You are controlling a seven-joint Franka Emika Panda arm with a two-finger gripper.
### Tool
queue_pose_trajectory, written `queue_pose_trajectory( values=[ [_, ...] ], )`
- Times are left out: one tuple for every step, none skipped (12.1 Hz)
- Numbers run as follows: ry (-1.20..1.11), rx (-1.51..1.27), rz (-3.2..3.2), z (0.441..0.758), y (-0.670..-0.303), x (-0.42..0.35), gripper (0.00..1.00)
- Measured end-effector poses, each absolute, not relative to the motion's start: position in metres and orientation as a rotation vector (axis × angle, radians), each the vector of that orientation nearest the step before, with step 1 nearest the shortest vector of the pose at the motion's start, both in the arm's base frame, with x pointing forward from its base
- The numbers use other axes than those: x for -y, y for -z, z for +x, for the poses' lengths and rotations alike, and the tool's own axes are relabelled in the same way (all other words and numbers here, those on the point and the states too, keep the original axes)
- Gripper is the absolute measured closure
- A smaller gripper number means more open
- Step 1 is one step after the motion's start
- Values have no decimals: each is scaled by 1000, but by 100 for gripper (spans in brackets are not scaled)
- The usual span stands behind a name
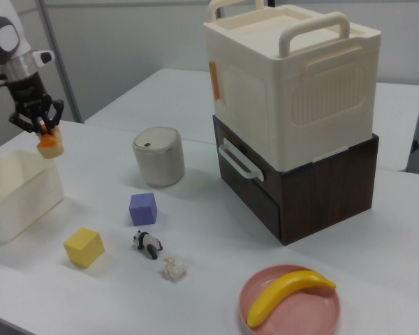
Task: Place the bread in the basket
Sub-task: 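Lift the bread roll and carry it over the cream basket, then lower the bread roll into the basket and open the gripper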
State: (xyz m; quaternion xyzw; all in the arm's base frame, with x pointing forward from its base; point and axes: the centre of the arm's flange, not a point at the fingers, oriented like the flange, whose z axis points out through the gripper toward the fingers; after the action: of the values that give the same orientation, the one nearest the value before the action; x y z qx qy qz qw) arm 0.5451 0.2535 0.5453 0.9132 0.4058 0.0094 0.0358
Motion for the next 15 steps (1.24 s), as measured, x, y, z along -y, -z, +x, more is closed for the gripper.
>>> queue_pose_trajectory(
  values=[
    [-28, -1226, 2817, 541, -544, -262, 88],
    [-28, -1195, 2832, 538, -543, -268, 88],
    [-26, -1171, 2846, 534, -542, -278, 88],
    [-22, -1168, 2851, 527, -540, -292, 88],
    [-14, -1179, 2850, 517, -536, -310, 88],
    [-4, -1197, 2844, 504, -533, -330, 88],
    [8, -1225, 2832, 488, -527, -353, 88],
    [28, -1268, 2810, 470, -520, -376, 88],
    [48, -1317, 2784, 453, -512, -395, 88],
    [68, -1361, 2761, 439, -505, -412, 88],
    [83, -1382, 2749, 432, -499, -420, 88],
    [102, -1398, 2741, 429, -492, -425, 88],
    [113, -1393, 2744, 432, -488, -424, 85],
    [119, -1383, 2749, 436, -486, -420, 85],
    [121, -1399, 2742, 439, -486, -417, 77]
  ],
)
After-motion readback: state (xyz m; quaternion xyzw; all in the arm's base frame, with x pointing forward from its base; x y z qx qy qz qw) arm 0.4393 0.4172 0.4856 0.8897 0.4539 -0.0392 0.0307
